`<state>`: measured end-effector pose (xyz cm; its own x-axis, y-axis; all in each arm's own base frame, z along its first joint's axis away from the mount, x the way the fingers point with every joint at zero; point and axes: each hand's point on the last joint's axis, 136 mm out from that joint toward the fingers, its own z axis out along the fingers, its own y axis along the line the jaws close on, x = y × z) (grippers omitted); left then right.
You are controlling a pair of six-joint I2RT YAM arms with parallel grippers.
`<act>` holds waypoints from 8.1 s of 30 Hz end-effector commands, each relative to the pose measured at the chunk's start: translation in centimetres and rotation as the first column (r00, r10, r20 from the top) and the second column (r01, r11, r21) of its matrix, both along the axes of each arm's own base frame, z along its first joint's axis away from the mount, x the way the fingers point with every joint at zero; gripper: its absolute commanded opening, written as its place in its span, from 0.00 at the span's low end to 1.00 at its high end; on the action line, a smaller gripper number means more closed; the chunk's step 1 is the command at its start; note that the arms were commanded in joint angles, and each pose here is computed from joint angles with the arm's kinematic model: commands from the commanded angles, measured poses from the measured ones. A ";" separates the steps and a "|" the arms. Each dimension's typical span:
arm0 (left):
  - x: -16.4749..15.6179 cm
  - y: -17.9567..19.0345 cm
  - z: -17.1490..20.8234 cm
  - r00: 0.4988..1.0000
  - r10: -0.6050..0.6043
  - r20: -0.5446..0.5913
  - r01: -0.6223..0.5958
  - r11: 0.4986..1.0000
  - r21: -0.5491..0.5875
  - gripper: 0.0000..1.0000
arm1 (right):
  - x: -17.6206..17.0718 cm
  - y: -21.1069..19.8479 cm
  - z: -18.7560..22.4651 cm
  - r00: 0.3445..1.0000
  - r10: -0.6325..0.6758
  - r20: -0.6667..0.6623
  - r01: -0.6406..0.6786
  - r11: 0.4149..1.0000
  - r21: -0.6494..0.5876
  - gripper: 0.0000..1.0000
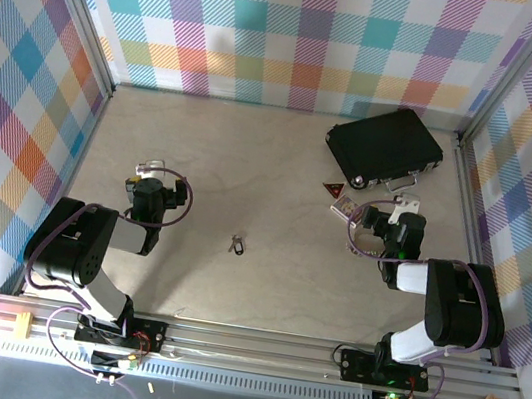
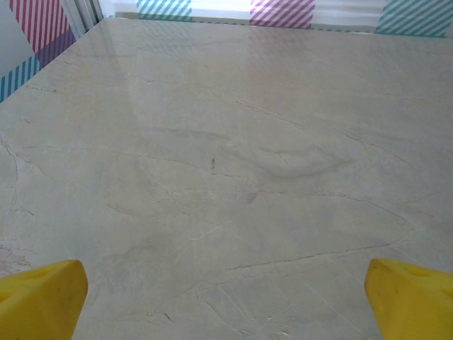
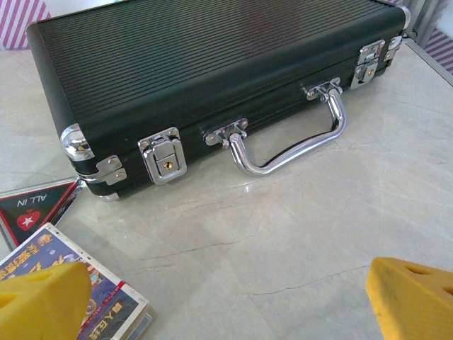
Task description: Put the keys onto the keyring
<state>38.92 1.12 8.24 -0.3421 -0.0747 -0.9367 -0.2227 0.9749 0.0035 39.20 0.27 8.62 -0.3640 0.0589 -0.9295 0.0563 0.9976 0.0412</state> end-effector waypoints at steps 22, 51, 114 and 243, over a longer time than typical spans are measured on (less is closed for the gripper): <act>0.4 0.2 0.4 1.000 0.005 0.019 -0.005 1.000 -0.020 1.00 | 0.4 0.0 0.7 1.000 0.005 0.022 -0.005 1.000 0.008 0.99; -1.8 -5.7 9.9 0.990 -0.137 0.022 0.136 0.927 -0.349 1.00 | -6.2 0.8 7.5 0.936 -0.104 -0.337 0.202 0.941 0.272 0.99; -16.9 -29.0 11.5 0.491 -0.871 0.014 0.705 0.388 -0.593 0.93 | -8.2 10.3 -5.5 0.564 0.074 -0.823 -0.073 0.997 0.040 0.59; -12.0 -45.9 -5.1 0.459 -0.831 -0.314 0.418 0.513 -0.750 0.19 | -14.1 6.5 6.1 0.860 0.248 -0.447 0.001 0.873 0.487 0.99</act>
